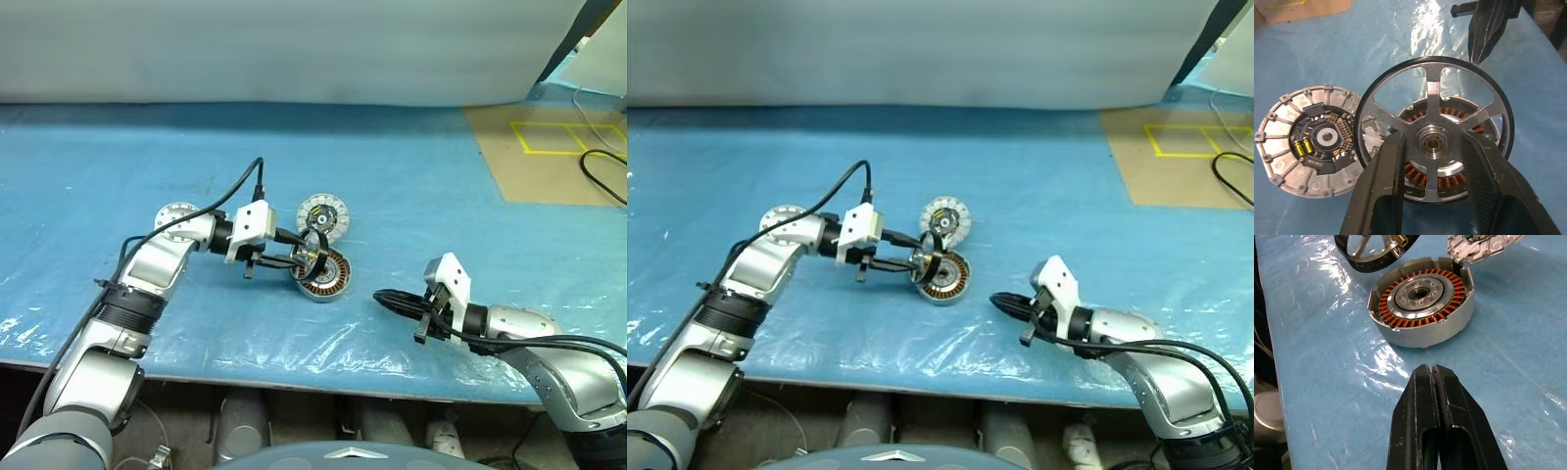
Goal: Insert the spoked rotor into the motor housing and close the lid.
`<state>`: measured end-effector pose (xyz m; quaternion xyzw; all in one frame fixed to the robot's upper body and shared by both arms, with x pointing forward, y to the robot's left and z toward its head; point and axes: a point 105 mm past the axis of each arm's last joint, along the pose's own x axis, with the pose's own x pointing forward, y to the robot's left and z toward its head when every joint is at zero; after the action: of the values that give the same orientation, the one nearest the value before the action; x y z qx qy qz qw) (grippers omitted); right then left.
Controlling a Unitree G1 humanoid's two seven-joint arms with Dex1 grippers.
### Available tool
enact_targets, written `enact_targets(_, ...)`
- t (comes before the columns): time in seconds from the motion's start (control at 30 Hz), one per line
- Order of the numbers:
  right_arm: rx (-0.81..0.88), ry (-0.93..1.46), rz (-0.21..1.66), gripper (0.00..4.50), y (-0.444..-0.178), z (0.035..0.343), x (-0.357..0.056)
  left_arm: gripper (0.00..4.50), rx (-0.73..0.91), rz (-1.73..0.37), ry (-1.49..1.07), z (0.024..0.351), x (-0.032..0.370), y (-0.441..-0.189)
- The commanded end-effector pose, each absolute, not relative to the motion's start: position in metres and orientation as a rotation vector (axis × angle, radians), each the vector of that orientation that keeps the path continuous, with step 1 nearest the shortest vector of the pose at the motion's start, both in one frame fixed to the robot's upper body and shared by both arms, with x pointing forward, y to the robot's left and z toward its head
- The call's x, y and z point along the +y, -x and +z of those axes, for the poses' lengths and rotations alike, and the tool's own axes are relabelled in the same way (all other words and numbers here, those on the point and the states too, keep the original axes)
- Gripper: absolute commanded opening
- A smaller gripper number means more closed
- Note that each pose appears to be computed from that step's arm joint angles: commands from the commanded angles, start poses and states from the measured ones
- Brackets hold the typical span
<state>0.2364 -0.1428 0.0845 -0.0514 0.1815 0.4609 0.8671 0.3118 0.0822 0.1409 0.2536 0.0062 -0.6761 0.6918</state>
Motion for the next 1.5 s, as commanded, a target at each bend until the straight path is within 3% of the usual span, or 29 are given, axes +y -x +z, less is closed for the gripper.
enact_targets(0.03,0.339,0.131,0.974,0.00,-0.239,0.089,-0.142,1.45,-0.035,-1.519,-0.577,0.150,0.079,-0.309)
enact_targets(0.57,0.338,0.125,0.970,0.00,-0.247,0.084,-0.155,1.45,0.007,-1.518,-0.578,0.130,0.076,-0.308)
enact_targets(0.8,0.329,0.131,0.976,0.00,-0.244,0.091,-0.145,1.45,-0.015,-1.517,-0.570,0.134,0.071,-0.310)
enact_targets(1.17,0.325,0.134,0.978,0.00,-0.241,0.103,-0.129,1.45,0.080,-1.522,-0.737,0.122,0.083,-0.318)
enact_targets(1.5,0.325,0.140,0.966,0.00,-0.243,0.112,-0.127,1.45,0.043,-1.523,-0.730,0.130,0.074,-0.322)
